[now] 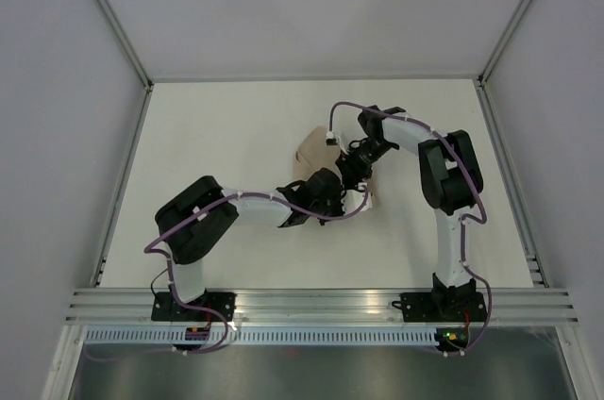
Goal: Fold the napkin, place the utensils inside, and roll it up
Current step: Roll the napkin at the center of the board.
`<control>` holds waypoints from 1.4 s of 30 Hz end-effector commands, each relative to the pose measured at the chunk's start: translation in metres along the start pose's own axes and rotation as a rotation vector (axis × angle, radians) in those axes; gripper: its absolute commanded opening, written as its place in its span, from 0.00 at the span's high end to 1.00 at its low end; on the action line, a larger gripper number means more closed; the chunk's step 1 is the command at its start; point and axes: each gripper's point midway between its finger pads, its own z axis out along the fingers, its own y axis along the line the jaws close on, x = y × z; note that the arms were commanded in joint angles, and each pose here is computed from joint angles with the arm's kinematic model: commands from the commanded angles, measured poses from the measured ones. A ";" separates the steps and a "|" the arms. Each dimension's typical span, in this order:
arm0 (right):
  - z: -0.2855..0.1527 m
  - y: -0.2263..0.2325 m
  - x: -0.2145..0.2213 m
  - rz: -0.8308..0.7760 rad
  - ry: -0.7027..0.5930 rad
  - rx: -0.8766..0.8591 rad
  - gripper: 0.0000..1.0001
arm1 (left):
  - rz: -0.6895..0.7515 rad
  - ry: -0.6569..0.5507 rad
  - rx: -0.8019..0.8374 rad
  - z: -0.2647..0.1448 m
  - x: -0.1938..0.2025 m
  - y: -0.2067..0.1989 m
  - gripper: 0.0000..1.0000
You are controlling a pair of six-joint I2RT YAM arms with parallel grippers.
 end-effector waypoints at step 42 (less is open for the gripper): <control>-0.025 0.066 0.045 -0.708 -0.229 0.595 0.33 | -0.724 0.184 0.734 -0.007 0.012 -0.055 0.98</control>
